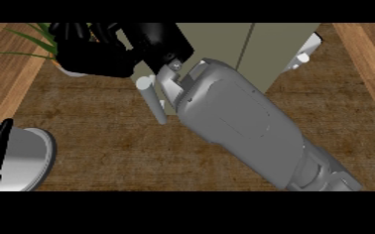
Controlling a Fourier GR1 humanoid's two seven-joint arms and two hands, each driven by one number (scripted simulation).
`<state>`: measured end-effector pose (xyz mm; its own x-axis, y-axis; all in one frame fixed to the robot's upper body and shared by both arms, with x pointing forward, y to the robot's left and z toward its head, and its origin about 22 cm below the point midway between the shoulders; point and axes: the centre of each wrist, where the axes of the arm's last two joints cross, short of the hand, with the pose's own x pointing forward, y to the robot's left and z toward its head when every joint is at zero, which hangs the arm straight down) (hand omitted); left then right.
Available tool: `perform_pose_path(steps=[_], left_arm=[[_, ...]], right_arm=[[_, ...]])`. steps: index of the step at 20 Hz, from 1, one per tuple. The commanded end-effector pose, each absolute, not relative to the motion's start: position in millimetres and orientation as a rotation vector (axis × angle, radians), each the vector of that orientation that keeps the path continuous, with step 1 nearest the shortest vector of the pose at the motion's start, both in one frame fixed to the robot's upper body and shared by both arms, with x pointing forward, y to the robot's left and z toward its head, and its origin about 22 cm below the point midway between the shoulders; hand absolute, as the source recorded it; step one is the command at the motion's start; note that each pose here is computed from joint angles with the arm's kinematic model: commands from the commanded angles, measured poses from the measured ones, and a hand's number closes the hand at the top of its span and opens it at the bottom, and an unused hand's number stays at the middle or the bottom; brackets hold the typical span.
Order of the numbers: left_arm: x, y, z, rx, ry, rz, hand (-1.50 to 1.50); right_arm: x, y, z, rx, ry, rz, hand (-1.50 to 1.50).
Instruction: Pick up the wine, place it into the cabinet and close the cabinet
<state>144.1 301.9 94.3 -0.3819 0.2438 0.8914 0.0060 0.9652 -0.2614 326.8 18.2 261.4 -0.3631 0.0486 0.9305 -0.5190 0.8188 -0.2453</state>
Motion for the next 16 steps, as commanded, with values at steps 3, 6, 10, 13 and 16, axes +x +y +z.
perform_pose_path(steps=[3,6,10,13,16], left_arm=[[148,294,85,-0.196,-1.933,0.261,-1.5],[160,293,104,-0.173,-1.962,0.249,-1.5],[150,297,103,-0.179,-1.953,0.238,-1.5],[155,301,98,-0.193,-1.966,0.229,-1.5],[158,294,92,-0.203,-1.943,0.232,-1.5]], right_arm=[[364,5,255,0.309,-1.855,0.593,1.5],[381,-15,229,0.286,-1.835,0.604,1.5],[402,-42,239,0.184,-1.866,0.604,1.5],[401,-33,235,0.146,-1.889,0.633,1.5],[405,-42,239,0.162,-1.891,0.633,1.5]])
